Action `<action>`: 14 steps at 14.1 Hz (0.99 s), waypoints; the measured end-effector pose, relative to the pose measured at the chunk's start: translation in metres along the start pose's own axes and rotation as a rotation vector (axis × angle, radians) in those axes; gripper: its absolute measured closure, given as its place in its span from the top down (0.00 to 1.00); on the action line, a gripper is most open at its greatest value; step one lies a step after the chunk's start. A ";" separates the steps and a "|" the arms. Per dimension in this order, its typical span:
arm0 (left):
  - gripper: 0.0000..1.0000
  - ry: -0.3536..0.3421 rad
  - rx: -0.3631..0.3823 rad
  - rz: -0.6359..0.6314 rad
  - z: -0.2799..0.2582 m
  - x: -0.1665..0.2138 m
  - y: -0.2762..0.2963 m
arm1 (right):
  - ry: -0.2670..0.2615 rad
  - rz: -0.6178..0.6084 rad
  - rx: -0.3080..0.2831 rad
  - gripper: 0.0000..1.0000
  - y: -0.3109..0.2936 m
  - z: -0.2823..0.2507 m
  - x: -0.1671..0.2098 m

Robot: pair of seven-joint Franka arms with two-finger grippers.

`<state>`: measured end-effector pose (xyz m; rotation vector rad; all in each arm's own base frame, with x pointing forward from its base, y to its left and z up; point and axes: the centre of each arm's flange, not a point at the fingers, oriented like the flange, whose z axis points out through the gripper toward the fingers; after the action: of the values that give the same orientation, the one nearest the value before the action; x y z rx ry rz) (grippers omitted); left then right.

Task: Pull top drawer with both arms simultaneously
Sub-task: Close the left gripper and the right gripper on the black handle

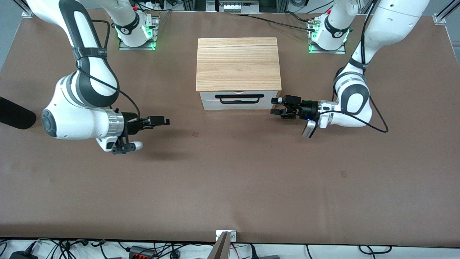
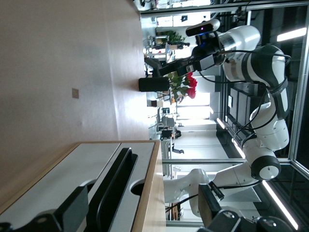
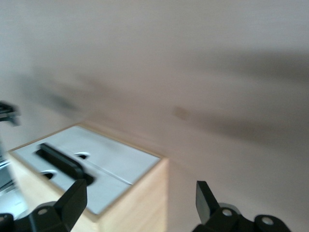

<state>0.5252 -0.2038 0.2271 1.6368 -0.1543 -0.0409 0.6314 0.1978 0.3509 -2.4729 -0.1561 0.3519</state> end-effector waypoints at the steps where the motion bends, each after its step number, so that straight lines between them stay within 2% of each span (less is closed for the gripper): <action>1: 1.00 0.017 -0.019 0.022 0.008 -0.003 -0.004 | -0.002 -0.028 0.054 1.00 0.002 0.009 0.003; 3: 1.00 0.034 -0.045 0.059 0.024 -0.011 -0.013 | 0.001 -0.090 0.174 1.00 0.010 0.030 0.009; 4: 1.00 0.041 -0.049 0.070 0.030 -0.016 -0.019 | 0.013 -0.125 0.254 1.00 0.015 0.044 0.011; 6: 1.00 0.061 -0.044 0.095 0.044 -0.037 -0.037 | 0.058 -0.170 0.420 1.00 0.027 0.074 0.014; 7: 0.99 0.072 -0.045 0.094 0.051 -0.050 -0.045 | 0.078 -0.188 0.479 1.00 0.029 0.089 0.014; 9: 0.91 0.078 -0.042 0.085 0.057 -0.063 -0.054 | 0.109 -0.213 0.572 1.00 0.020 0.117 0.008; 10: 0.91 0.078 -0.040 0.079 0.057 -0.065 -0.056 | 0.128 -0.225 0.621 1.00 0.013 0.132 0.003; 11: 0.82 0.079 -0.038 0.069 0.056 -0.067 -0.058 | 0.147 -0.238 0.665 1.00 0.006 0.150 -0.003; 12: 0.71 0.079 -0.037 0.051 0.056 -0.069 -0.063 | 0.164 -0.252 0.698 1.00 0.003 0.167 -0.011; 14: 0.67 0.077 -0.038 -0.013 0.057 -0.073 -0.071 | 0.186 -0.265 0.741 1.00 0.003 0.202 -0.026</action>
<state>0.4517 -0.2464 0.1471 1.5989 -0.0836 0.0097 0.5485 0.3063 0.1994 -1.7126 -0.2251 0.0426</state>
